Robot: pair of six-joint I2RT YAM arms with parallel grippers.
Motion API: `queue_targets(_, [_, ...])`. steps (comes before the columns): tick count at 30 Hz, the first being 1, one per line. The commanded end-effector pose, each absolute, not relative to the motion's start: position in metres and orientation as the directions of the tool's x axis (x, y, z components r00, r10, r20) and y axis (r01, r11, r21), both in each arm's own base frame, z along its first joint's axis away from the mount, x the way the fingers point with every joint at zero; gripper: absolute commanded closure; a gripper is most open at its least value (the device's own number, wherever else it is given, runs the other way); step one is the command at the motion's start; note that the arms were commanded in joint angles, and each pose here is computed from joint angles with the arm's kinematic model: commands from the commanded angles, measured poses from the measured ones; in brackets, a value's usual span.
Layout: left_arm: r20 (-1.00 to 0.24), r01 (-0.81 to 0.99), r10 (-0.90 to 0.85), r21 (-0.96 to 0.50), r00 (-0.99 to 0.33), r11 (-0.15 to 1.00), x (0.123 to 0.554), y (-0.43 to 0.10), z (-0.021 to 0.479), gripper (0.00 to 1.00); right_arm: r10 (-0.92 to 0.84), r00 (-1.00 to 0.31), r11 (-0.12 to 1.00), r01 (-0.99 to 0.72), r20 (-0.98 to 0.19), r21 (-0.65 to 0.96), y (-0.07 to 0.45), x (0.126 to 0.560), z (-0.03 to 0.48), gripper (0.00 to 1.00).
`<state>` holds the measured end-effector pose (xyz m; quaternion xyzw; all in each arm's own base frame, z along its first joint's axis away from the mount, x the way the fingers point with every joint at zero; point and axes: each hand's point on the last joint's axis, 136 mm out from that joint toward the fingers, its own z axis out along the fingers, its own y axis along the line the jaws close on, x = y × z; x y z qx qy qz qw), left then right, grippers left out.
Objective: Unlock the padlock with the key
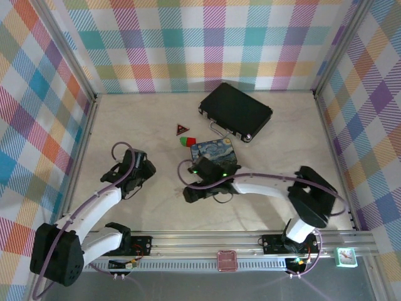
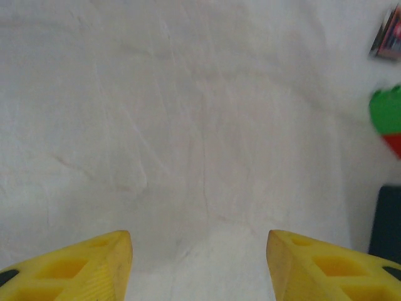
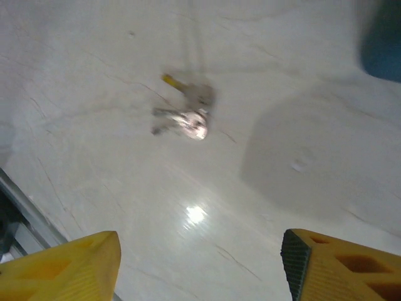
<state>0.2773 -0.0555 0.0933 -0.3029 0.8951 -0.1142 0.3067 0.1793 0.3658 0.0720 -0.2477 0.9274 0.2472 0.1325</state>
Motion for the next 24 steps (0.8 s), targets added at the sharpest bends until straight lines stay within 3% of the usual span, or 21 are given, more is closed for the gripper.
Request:
queue_targets(1, [-0.482,-0.431,-0.670,-0.520,-0.564,0.737,0.300,-0.059,0.110,0.41,-0.365,-0.851,0.798,-0.495,-0.377,0.344,0.386,0.193,0.067,0.34])
queue_targets(13, [-0.473,-0.441,-0.700,-0.550,-0.536,0.709,0.308,-0.054,0.104,0.41,-0.366,-0.859,0.881,-0.443,-0.358,0.164,0.401,0.219,0.025,0.50])
queue_targets(24, [-0.505,-0.473,-0.722,-0.547,-0.473,0.691,0.297,-0.038,0.108,0.41,-0.381,-0.887,0.897,-0.424,-0.260,0.129,0.383,0.199,0.000,0.64])
